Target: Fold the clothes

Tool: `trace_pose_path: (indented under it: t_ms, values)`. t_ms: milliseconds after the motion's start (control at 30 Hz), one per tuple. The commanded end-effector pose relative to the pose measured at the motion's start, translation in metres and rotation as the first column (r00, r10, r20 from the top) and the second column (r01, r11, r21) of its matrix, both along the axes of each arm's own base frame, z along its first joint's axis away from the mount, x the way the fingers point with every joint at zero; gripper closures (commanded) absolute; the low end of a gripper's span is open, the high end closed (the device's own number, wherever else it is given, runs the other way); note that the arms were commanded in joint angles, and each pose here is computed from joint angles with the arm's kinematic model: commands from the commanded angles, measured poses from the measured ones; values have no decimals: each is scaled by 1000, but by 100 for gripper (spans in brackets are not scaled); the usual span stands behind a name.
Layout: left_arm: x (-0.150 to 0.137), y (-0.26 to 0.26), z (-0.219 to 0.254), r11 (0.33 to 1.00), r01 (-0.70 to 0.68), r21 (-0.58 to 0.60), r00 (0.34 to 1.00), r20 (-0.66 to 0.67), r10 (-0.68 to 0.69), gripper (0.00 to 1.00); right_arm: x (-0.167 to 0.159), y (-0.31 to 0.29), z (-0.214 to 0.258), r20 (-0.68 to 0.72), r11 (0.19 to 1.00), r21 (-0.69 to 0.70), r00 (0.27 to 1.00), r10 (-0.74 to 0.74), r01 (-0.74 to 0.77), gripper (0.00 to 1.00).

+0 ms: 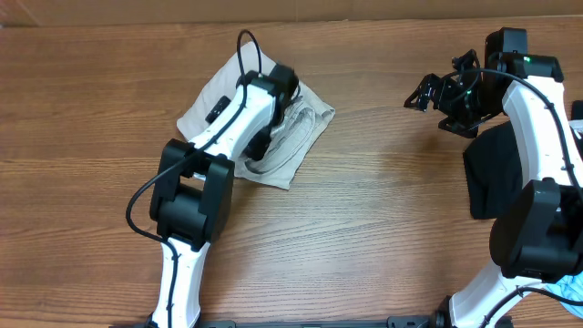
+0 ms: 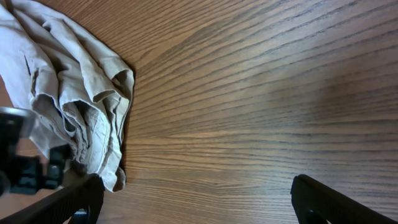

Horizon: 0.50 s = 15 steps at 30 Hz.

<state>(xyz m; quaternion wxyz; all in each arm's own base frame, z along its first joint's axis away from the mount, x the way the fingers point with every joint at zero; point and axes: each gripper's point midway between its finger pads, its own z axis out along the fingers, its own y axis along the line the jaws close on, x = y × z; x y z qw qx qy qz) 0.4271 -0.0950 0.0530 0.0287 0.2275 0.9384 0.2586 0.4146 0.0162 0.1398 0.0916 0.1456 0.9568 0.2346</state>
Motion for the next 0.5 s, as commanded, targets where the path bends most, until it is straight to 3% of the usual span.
trace_pose_path:
  t_ms: [0,133,300,467]
  values:
    - [5,-72,23,932,17,-363,999,-23,-27,0,6,-3,21,65,1000,-17,998,2,-1,0]
    - [8,-112,49,843,23,-537,999,-12,-35,0,5,-3,21,64,1000,-17,998,3,-2,0]
    - [12,-116,41,823,-77,-563,996,-13,85,0,5,-2,21,62,1000,-17,998,3,-2,0]
    - [6,-135,11,780,-78,-620,997,-43,66,0,5,-3,21,63,1000,-18,998,3,-2,0]
